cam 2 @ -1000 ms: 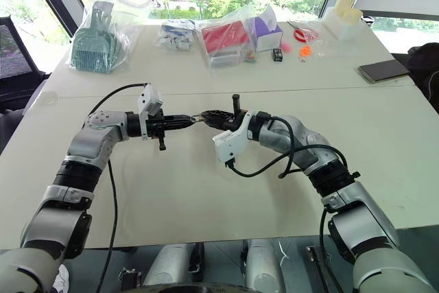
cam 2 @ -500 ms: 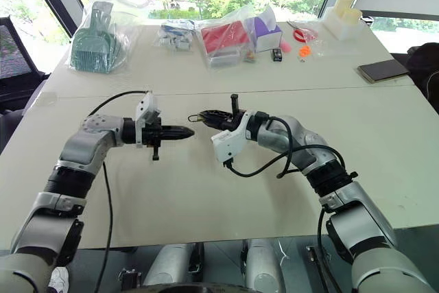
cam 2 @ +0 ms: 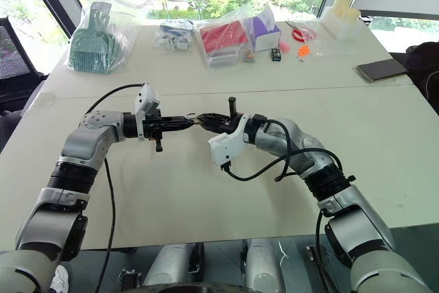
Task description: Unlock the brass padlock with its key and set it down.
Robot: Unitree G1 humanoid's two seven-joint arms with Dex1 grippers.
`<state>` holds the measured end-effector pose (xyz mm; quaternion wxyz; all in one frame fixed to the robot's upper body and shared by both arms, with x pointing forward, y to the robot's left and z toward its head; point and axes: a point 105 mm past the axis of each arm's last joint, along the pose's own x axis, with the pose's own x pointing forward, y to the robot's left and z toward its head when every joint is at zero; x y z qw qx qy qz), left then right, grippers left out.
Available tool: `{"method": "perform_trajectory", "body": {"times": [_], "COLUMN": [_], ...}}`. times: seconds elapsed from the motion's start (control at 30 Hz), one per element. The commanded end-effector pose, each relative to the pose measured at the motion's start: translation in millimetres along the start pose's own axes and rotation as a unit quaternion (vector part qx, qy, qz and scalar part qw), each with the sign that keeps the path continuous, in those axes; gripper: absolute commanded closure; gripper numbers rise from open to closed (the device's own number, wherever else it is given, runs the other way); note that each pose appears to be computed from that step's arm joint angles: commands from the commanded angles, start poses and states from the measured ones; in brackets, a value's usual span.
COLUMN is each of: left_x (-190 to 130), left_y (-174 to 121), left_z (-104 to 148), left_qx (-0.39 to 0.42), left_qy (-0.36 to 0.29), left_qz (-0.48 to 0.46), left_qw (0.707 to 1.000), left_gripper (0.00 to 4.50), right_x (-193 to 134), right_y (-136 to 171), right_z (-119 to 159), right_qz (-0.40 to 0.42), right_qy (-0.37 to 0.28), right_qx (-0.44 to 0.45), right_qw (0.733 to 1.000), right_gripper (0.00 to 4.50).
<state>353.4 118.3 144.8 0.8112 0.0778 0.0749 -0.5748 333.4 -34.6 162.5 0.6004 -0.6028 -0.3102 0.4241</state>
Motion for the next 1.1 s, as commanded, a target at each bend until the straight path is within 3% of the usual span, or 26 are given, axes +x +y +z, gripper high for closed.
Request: {"method": "perform_trajectory", "body": {"times": [0.03,0.2,0.37,0.5,0.67,0.83,0.93,1.1], "left_x": [-11.6,-30.6,-42.3,-55.1,-62.5,-62.9,-60.1,-53.5], "left_y": [-2.7,-1.6,-5.4,-9.6,-19.0,-26.7,-28.7,-27.2], "left_z": [-4.6,-10.5,-5.3,-0.7,1.6,2.1,3.9,1.8], "left_qx": [0.024,0.025,0.025,0.020,0.014,0.017,0.018,0.022], "left_qy": [0.024,0.038,0.024,0.011,0.009,0.018,0.015,0.018], "left_qz": [-0.004,0.021,0.051,0.087,0.099,0.094,0.094,0.100], "left_qw": [0.999,0.999,0.998,0.996,0.995,0.995,0.995,0.995], "left_gripper": [4.48,4.48,4.48,4.50,4.50,4.50,4.50,4.50], "right_x": [-2.6,0.5,7.7,9.3,-2.5,-31.0,-46.2,-69.3], "right_y": [-8.5,10.4,21.0,26.5,34.0,24.9,15.6,8.7], "right_z": [-4.9,-28.9,-29.8,-27.9,-20.6,-18.0,-26.4,-37.4], "right_qz": [-0.018,0.003,0.016,0.028,0.062,0.086,0.077,0.063], "right_qy": [0.010,0.056,0.054,0.047,0.026,0.023,0.053,0.089], "right_qx": [-0.001,0.024,0.041,0.044,0.037,0.053,0.147,0.369], "right_qw": [1.000,0.998,0.998,0.998,0.997,0.995,0.985,0.923], "right_gripper": [4.50,4.50,4.50,2.69,0.12,0.05,0.05,0.05]}}
